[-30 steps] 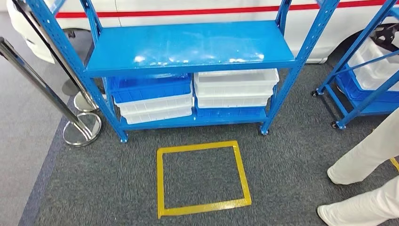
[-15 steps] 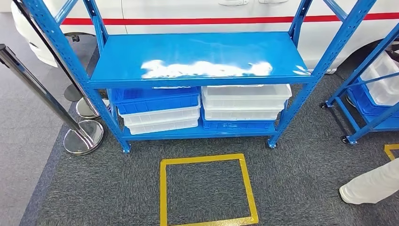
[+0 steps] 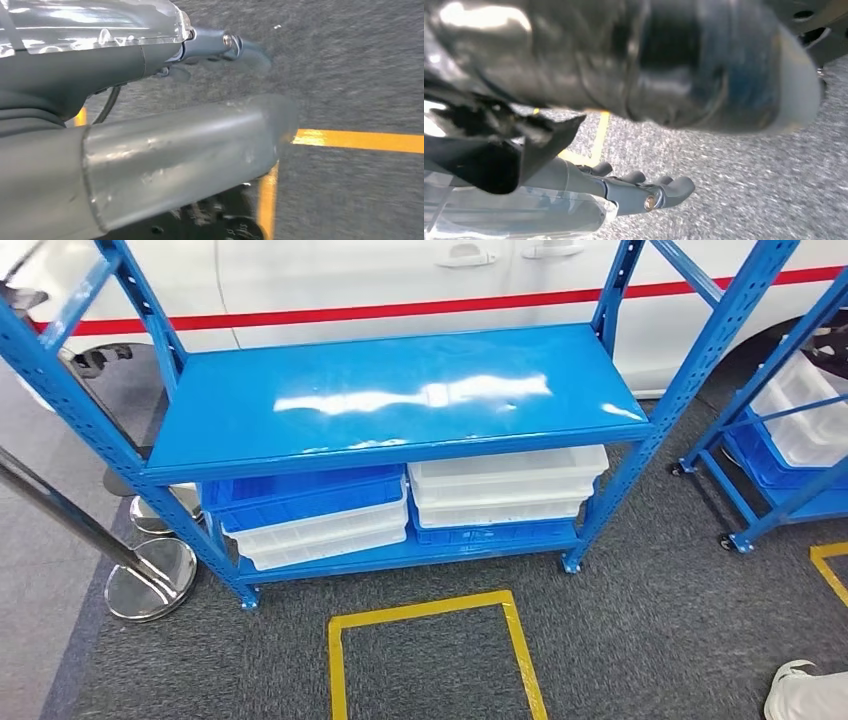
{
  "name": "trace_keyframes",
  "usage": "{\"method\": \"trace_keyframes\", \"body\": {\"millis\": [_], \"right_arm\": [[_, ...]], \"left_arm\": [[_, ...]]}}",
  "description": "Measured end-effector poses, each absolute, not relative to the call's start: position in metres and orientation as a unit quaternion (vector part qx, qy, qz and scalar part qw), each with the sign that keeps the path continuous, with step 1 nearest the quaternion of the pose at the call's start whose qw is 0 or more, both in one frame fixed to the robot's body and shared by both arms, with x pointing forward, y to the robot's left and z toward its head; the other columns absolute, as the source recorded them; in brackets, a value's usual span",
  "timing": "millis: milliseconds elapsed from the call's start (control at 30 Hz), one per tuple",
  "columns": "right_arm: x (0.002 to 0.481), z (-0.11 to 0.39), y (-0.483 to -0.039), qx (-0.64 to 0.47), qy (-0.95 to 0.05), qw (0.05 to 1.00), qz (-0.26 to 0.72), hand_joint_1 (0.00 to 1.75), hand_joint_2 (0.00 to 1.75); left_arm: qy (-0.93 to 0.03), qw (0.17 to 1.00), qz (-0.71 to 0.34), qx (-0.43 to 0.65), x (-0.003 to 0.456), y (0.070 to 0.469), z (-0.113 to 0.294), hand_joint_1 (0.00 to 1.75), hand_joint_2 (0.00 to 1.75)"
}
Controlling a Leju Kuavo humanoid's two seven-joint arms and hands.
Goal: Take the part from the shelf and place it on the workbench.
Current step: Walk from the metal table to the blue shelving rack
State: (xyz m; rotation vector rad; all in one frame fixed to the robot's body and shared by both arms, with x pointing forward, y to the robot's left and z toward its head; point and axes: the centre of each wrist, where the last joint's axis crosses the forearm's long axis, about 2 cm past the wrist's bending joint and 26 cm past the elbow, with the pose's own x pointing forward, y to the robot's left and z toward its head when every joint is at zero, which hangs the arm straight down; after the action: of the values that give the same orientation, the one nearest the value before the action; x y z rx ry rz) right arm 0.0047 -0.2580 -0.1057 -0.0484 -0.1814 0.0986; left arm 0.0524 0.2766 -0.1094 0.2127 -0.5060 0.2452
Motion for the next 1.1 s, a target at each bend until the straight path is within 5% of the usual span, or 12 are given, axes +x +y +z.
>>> {"method": "trace_keyframes", "body": {"millis": [1100], "right_arm": [[0.0103, -0.1087, -0.2568, -0.022, -0.091, 0.993, 0.066, 0.0, 0.0]], "left_arm": [[-0.252, 0.954, 0.126, 0.104, 0.0588, 0.2739, -0.1085, 0.0, 0.0]]}}
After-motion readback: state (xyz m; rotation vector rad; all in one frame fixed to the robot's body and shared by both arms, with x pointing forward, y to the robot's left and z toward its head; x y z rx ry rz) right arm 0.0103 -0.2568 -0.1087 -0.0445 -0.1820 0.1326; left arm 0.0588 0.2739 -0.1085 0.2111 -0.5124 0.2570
